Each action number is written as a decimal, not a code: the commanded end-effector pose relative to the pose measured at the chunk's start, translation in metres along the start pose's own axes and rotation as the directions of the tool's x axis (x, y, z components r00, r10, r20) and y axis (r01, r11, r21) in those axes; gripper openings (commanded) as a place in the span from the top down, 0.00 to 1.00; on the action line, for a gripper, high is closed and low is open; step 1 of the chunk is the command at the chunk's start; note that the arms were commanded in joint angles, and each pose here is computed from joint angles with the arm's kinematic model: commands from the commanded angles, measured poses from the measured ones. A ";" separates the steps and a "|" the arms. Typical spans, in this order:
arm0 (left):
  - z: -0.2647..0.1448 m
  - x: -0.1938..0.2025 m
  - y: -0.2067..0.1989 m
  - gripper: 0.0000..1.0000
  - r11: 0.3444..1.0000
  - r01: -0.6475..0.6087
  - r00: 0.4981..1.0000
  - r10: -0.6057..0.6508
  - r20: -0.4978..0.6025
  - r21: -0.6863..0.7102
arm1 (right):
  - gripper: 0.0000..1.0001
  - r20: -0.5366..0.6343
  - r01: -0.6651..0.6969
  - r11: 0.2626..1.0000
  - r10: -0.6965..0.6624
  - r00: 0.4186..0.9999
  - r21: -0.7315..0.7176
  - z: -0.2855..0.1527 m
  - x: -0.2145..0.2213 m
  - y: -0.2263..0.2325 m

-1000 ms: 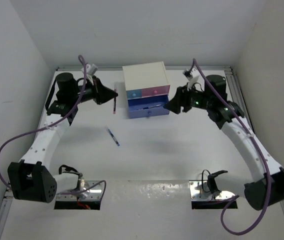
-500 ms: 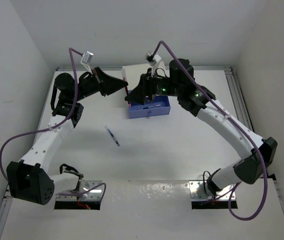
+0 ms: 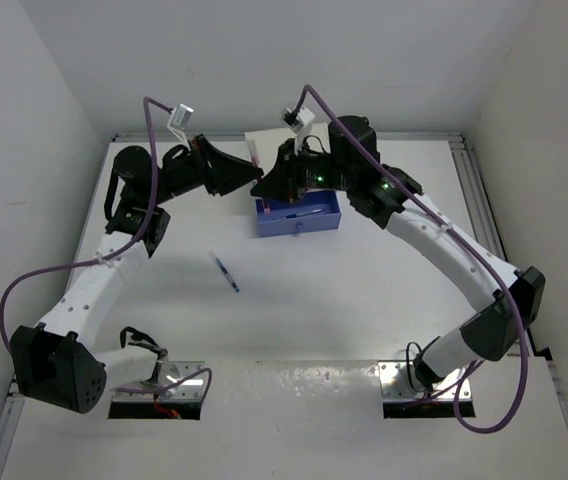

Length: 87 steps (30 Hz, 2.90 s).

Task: Sort the stationery into containers
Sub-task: Pass the stationery from the left arm to the right, then place the stationery into the container, then grab a piece of stationery with the left arm

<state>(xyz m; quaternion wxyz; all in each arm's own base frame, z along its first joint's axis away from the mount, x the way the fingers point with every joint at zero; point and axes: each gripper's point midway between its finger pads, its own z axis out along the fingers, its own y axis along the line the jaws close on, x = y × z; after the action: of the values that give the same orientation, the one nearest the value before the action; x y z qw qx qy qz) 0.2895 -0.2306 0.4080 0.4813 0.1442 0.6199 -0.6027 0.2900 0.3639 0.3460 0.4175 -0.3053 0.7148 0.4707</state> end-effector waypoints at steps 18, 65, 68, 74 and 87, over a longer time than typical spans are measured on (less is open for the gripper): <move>-0.104 -0.003 0.127 0.00 0.752 -0.447 0.866 0.227 -0.445 -0.485 | 1.00 -0.599 0.862 0.418 -0.781 0.179 -0.288 -0.047 0.100 -0.184; -0.150 0.223 0.239 0.52 0.448 -0.383 -0.076 0.856 -0.511 0.808 | 0.53 -0.373 0.214 0.917 -0.078 0.924 0.337 -0.156 0.100 -0.135; -0.149 0.232 0.254 0.52 0.467 -0.327 -0.086 0.851 -0.518 0.822 | 0.52 -0.342 0.139 0.926 -0.012 0.940 0.352 -0.165 0.101 -0.134; -0.149 0.239 0.279 0.53 0.476 -0.288 -0.128 0.841 -0.526 0.831 | 0.50 -0.346 0.114 0.927 0.018 0.938 0.357 -0.171 0.098 -0.138; -0.183 0.261 0.306 0.79 0.474 -0.223 -0.319 0.790 -0.523 0.852 | 0.50 -0.345 0.083 0.944 0.035 0.938 0.321 -0.165 0.098 -0.134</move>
<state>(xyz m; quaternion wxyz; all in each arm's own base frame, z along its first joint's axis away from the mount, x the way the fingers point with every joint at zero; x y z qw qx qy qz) 0.3198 -0.1159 0.0063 0.1333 0.8597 0.4656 -0.1624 0.3021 0.1471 0.2195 0.3208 -0.3162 0.8554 0.2558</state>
